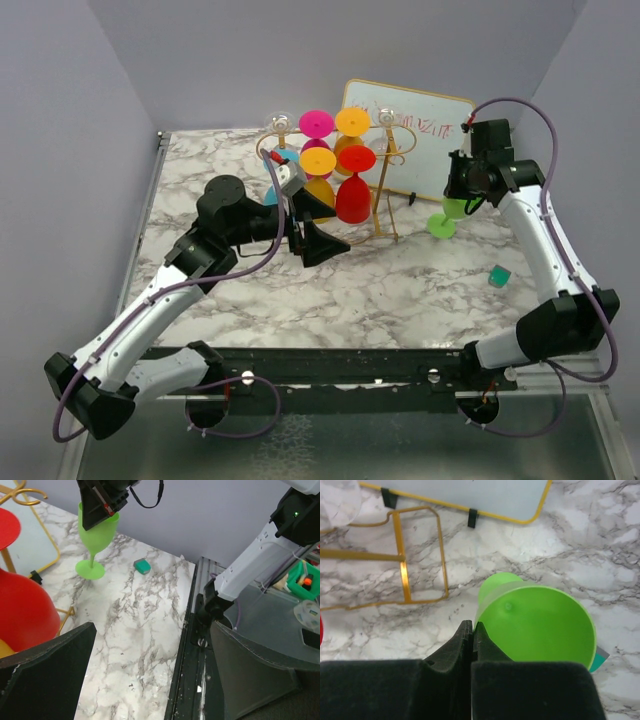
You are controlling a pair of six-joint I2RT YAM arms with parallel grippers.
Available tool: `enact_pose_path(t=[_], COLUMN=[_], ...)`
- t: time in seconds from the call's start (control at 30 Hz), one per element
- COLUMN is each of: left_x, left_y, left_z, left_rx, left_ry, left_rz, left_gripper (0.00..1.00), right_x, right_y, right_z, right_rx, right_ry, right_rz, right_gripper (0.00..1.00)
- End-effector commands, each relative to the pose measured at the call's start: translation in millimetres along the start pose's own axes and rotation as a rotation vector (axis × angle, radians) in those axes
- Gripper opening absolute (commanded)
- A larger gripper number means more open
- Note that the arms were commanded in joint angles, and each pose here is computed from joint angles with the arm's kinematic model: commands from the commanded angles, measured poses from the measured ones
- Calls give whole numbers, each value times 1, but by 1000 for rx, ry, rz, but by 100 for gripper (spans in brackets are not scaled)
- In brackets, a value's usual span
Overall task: Take the wine glass off the wine glass rack
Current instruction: Place the wine glass at the center of the board.
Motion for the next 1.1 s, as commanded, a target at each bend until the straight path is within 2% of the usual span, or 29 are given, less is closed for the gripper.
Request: enact_pose_path(t=[0.0,0.17,0.43,0.53,0.9,0.93,1.07], left_x=[1,-4,-5,-6,-2,-2,-2], left_y=[-5,-12,-16,-20,-22,-21,-21], left_z=[-6,-7,-11,-10,0,0,-2], left_rx=[-71,-91,-112,-126,-130,-128,-135], left_ry=[-17,19,8,14,-6,-7,-5], left_rz=[-78,-80,-131,-139,-157,-153,-156], left_gripper=[99,99,99,99,99,99,99], right_x=[-14,-11,-8,-11,-7,-7,-6], right_y=[15,39,83,92,102,103,102], right_z=[-22,-31,-29,-28,-17,-16,-14], right_rx=[-50,-59,28,63,59,63,72], right_ry=[-12,-29,-18,-20,-20,-21,-23], right_rz=[148,118,97,130,108,106,97], right_gripper=[0,0,0,0,0,1,15])
Point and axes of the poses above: each gripper's point midway between its finger pads, its own y axis out along the fingers, its own x axis along the line the jaws close on, z = x × y, the point moved 8 cm from there along -y, back along the fingers, and after that the axes turned 14 degrees about -y, right-handed, at the moved point
